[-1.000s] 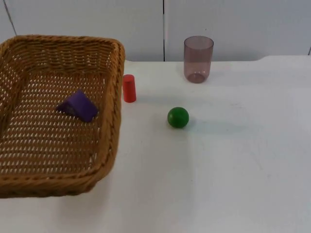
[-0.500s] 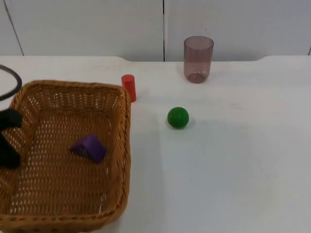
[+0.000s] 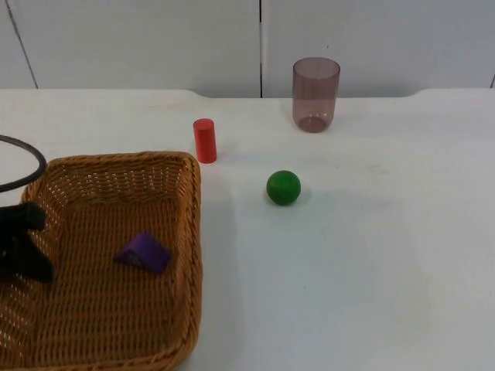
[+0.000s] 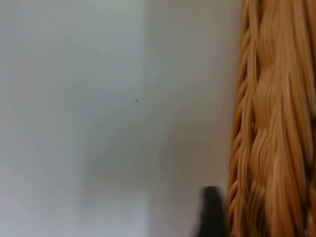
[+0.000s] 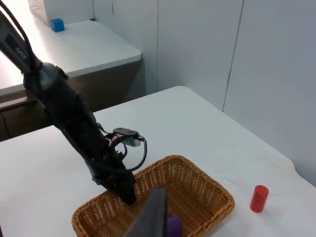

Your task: Pick up the basket with the left hand and place the triangular block into the basket with the right hand.

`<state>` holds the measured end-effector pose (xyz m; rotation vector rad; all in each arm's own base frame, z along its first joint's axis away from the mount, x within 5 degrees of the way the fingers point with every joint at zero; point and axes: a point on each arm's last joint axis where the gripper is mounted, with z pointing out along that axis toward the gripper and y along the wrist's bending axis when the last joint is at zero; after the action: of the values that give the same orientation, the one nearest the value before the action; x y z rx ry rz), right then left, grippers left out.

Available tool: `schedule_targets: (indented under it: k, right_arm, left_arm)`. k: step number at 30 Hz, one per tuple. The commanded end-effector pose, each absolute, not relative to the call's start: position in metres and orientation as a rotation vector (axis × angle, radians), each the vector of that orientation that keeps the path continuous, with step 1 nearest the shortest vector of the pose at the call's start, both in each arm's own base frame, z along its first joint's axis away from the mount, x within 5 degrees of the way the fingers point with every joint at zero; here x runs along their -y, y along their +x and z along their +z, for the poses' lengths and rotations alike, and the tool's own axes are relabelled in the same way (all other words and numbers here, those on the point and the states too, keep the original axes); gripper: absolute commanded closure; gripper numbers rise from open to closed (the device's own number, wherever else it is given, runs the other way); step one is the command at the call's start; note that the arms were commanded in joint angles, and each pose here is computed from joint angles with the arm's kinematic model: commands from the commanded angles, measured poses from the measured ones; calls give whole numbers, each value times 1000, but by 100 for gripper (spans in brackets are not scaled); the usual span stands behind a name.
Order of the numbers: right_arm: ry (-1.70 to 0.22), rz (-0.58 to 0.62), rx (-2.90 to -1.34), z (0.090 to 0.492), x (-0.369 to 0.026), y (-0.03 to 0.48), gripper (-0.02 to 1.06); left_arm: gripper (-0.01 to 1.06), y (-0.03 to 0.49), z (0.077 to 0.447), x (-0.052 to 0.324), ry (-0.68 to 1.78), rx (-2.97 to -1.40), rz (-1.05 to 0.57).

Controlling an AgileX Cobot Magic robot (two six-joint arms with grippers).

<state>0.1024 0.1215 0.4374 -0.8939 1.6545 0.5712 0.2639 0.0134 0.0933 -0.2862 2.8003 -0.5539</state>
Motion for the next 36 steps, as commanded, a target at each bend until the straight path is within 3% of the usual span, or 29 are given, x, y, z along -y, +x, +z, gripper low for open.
schedule_targets:
  k: [1, 4, 8, 10, 14, 20, 27, 36]
  right_arm:
    - [-885, 568, -1653, 438, -120, 102, 23]
    - [-885, 566, -1652, 438, -120, 102, 24]
    - [-890, 547, -1648, 438, -119, 103, 24]
    - [-890, 545, -1645, 438, -119, 103, 24]
    - [-884, 543, -1633, 439, -118, 102, 24]
    - [-880, 541, -1625, 440, -118, 102, 24]
    - [-876, 520, -1597, 444, -111, 98, 24]
    - [-847, 525, -1524, 455, -80, 69, 24]
  left_arm:
    - [34, 265, 96, -12, -259, -2783, -541]
    - [12, 267, 110, -18, -251, -2723, -468]
    - [3, 267, 139, -25, -182, -2624, -368]
    - [3, 266, 150, -26, -163, -2582, -327]
    - [3, 252, 216, -26, -96, -2330, -212]
    - [3, 214, 282, -13, 6, -2084, -210]
    - [3, 169, 321, 8, 132, -1926, -287]
    - [3, 133, 337, 43, 340, -1849, -436]
